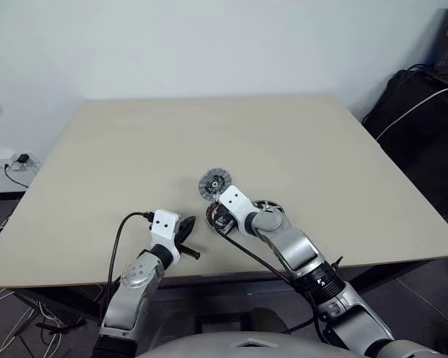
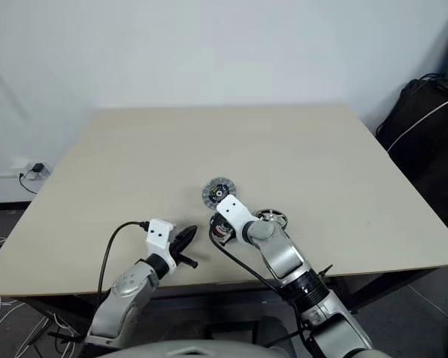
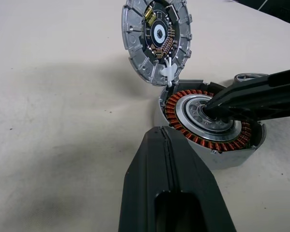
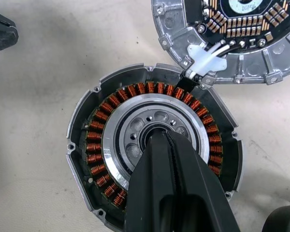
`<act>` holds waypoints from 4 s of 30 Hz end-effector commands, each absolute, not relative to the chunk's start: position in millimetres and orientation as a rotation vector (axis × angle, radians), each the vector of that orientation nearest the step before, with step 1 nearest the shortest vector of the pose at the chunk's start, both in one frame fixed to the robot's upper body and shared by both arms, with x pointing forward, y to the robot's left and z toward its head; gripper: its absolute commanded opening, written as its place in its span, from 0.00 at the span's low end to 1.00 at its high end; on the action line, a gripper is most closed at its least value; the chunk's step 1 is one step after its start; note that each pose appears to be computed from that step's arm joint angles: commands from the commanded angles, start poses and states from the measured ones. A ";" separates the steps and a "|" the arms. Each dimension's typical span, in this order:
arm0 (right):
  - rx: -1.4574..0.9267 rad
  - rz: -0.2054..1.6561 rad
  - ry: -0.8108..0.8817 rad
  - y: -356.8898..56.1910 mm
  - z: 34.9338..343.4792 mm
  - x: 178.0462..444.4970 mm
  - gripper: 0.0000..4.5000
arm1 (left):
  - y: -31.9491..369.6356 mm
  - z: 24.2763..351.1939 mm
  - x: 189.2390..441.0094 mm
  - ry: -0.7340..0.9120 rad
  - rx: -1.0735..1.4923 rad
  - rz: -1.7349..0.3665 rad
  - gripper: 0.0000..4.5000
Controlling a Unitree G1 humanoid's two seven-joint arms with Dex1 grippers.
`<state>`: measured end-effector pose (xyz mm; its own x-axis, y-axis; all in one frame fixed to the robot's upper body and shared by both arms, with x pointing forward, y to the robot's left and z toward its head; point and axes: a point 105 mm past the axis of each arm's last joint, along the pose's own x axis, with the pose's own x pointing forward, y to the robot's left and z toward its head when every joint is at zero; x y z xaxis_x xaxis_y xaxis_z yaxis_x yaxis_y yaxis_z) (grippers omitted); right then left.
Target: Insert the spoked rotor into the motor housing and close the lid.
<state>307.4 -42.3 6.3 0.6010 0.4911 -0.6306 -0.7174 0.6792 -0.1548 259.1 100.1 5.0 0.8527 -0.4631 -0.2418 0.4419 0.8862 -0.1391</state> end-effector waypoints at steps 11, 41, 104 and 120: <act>-0.598 0.818 0.590 -36.9 14.6 313.3 0.01 | 95.6 12.7 260.3 0.242 -0.100 -0.472 0.00; -0.510 0.832 0.566 -27.9 16.7 302.5 0.01 | 96.2 11.7 260.4 0.244 -0.103 -0.469 0.00; 1.100 0.142 0.631 -132.7 19.2 296.4 0.99 | 96.2 14.1 259.1 0.267 -0.084 -0.518 0.00; 1.113 0.083 0.671 -132.8 2.6 294.7 0.20 | 95.6 14.5 258.9 0.266 -0.079 -0.519 0.00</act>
